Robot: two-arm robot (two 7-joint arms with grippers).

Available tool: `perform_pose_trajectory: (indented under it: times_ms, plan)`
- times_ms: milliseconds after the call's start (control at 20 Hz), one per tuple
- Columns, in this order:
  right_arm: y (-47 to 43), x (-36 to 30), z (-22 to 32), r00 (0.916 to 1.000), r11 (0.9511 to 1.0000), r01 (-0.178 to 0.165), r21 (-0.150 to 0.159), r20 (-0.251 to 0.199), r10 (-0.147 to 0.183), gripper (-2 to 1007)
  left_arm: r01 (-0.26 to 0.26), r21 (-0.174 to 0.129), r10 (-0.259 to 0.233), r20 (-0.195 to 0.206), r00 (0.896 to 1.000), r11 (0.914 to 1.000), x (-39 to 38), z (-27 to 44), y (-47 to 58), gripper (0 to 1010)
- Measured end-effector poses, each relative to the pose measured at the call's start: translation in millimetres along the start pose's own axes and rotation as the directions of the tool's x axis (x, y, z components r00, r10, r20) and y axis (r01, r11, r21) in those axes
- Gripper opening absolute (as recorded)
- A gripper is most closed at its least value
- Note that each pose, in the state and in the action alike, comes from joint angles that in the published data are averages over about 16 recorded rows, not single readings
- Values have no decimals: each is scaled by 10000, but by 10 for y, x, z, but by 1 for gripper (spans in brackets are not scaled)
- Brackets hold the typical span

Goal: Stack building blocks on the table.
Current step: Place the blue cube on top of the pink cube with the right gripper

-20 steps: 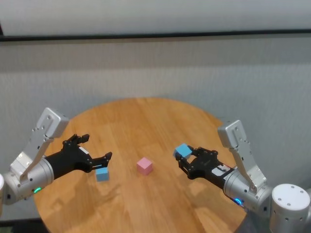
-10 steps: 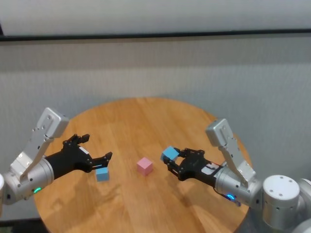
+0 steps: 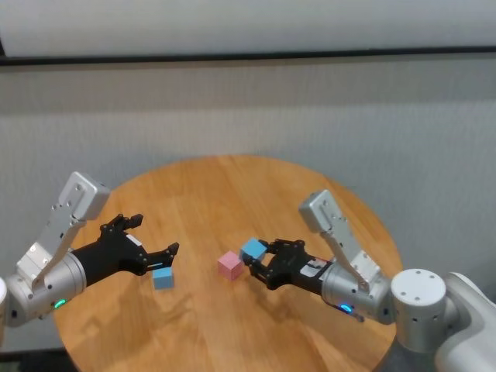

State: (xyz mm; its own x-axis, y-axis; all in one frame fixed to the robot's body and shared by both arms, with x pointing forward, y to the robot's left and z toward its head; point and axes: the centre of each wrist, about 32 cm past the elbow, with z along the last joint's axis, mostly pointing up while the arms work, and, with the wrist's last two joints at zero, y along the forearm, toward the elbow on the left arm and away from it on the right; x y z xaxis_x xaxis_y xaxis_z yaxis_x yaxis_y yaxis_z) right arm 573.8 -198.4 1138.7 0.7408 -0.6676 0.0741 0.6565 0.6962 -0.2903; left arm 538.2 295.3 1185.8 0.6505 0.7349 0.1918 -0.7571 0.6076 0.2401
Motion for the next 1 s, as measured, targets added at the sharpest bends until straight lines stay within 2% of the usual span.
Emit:
perform_pose_trajectory:
  times_ms: [300, 500, 1000]
  plan:
    - [184, 0, 37, 9998, 9998, -186, -109, 2, 186, 369, 0, 0, 0, 0, 10000, 10000, 0, 0, 0, 1002]
    - [277, 7, 61, 9997, 9996, -235, -124, -88, 234, 369, 0, 0, 0, 0, 10000, 10000, 0, 0, 0, 1002]
    - [373, 27, 65, 9995, 9995, -235, -221, -233, 229, 369, 0, 0, 0, 0, 10000, 10000, 0, 0, 0, 1002]
